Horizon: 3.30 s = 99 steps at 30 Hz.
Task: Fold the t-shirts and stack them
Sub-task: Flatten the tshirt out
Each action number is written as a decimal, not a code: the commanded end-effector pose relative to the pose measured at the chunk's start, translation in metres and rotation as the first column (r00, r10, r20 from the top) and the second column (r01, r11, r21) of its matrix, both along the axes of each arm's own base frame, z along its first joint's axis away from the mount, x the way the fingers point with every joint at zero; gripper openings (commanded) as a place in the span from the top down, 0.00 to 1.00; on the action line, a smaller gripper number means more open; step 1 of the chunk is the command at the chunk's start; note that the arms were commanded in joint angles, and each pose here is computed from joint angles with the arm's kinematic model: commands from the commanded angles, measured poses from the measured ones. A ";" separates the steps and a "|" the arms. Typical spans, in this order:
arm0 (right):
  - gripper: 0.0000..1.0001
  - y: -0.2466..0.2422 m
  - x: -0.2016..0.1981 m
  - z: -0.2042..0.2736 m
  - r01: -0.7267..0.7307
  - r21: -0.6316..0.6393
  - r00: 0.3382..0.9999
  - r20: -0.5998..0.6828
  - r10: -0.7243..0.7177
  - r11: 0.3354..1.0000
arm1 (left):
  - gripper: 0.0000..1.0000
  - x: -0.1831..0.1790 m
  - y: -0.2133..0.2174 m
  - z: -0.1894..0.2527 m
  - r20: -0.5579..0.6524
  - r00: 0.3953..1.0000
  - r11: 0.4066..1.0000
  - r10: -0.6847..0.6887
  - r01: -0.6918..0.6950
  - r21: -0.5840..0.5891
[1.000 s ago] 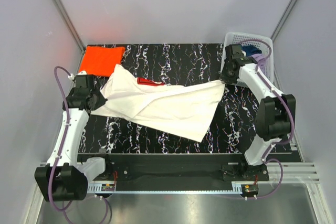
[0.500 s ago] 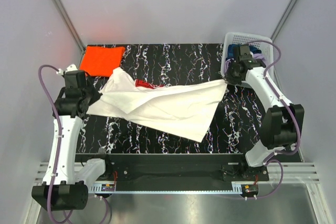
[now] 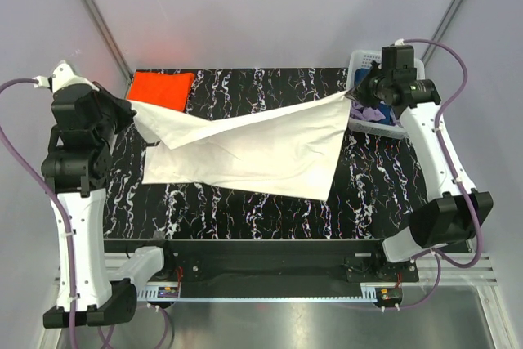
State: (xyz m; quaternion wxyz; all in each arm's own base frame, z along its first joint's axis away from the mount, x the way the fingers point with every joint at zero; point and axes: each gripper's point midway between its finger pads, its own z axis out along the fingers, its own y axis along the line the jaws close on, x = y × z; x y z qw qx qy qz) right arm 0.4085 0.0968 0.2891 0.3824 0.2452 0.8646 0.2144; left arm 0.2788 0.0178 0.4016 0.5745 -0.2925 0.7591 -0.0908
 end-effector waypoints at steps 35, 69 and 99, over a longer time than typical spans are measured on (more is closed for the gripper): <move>0.54 0.099 -0.150 -0.224 -0.030 0.141 0.815 -0.569 0.106 0.990 | 1.00 -0.041 -0.011 -0.211 -0.448 0.893 0.993 -0.035 0.082 0.086; 0.56 0.083 -0.149 -0.239 0.132 0.131 0.841 -0.539 -0.041 0.983 | 1.00 -0.043 -0.019 -0.206 -0.448 0.891 0.986 -0.069 0.129 0.103; 1.00 0.068 -0.122 -0.193 0.007 -0.006 0.909 -0.416 -0.009 1.000 | 1.00 -0.030 -0.028 -0.150 -0.364 0.927 0.982 -0.091 0.145 0.123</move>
